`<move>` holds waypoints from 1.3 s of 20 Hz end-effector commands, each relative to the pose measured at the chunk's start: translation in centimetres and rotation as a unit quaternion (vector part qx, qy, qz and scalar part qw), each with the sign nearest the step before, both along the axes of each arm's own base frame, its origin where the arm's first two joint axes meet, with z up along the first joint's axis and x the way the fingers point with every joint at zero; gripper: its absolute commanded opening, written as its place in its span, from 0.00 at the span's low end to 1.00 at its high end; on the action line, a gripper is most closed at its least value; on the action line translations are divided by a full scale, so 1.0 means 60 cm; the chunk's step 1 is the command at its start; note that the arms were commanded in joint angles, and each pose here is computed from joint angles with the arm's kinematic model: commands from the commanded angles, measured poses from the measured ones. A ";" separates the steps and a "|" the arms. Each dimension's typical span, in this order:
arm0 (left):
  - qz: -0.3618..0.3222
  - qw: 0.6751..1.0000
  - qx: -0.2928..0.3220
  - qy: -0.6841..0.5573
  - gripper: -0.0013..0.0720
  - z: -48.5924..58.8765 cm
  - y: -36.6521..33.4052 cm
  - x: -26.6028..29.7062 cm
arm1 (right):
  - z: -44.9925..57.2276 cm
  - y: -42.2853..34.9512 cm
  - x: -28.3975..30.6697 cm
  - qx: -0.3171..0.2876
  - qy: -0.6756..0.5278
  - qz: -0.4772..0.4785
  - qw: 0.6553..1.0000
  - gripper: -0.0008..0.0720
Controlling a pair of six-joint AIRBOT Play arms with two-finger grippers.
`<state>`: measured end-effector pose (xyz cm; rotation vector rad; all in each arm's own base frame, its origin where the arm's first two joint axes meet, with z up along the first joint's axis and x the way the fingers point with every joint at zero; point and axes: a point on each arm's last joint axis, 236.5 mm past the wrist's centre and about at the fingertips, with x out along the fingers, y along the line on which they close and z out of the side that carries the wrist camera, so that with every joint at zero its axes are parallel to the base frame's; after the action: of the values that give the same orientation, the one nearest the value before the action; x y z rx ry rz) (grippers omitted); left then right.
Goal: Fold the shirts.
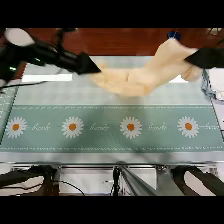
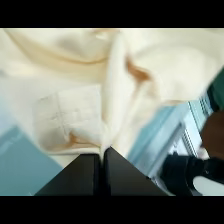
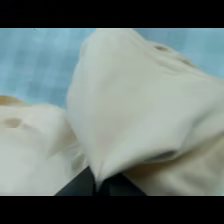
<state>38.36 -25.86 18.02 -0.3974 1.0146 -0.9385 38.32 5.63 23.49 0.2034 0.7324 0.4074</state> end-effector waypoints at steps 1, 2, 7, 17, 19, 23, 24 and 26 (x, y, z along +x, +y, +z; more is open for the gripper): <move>0.065 0.986 0.018 -0.150 0.07 0.181 0.081 -0.023 | 0.143 -0.053 -0.058 -0.054 -0.091 -0.054 0.993 0.05; 0.080 0.980 0.022 -0.181 0.07 0.221 0.099 -0.042 | 0.167 -0.062 -0.071 -0.061 -0.104 -0.070 0.990 0.05; 0.131 0.948 0.040 -0.286 0.07 0.341 0.149 -0.154 | 0.245 -0.059 -0.116 -0.044 -0.148 -0.105 0.982 0.05; 0.113 0.969 0.047 -0.213 0.07 0.325 0.156 -0.324 | 0.202 -0.001 -0.239 -0.020 -0.039 -0.067 0.997 0.05; 0.110 0.977 0.055 -0.174 0.07 0.289 0.155 -0.318 | 0.163 -0.016 -0.238 -0.029 0.018 -0.073 0.997 0.05; 0.112 0.988 0.068 -0.086 0.07 0.174 0.151 -0.273 | 0.068 0.008 -0.190 0.031 0.109 -0.037 0.993 0.04; 0.113 0.989 0.071 -0.071 0.08 0.141 0.150 -0.259 | 0.035 0.015 -0.173 0.040 0.127 -0.033 0.991 0.04; 0.128 0.988 0.070 -0.044 0.08 0.076 0.150 -0.227 | -0.042 0.039 -0.137 0.037 0.158 -0.025 0.986 0.05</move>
<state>22.87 -16.80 27.46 -0.3095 0.8533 -0.6769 28.02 6.24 26.13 0.3191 0.9317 0.3290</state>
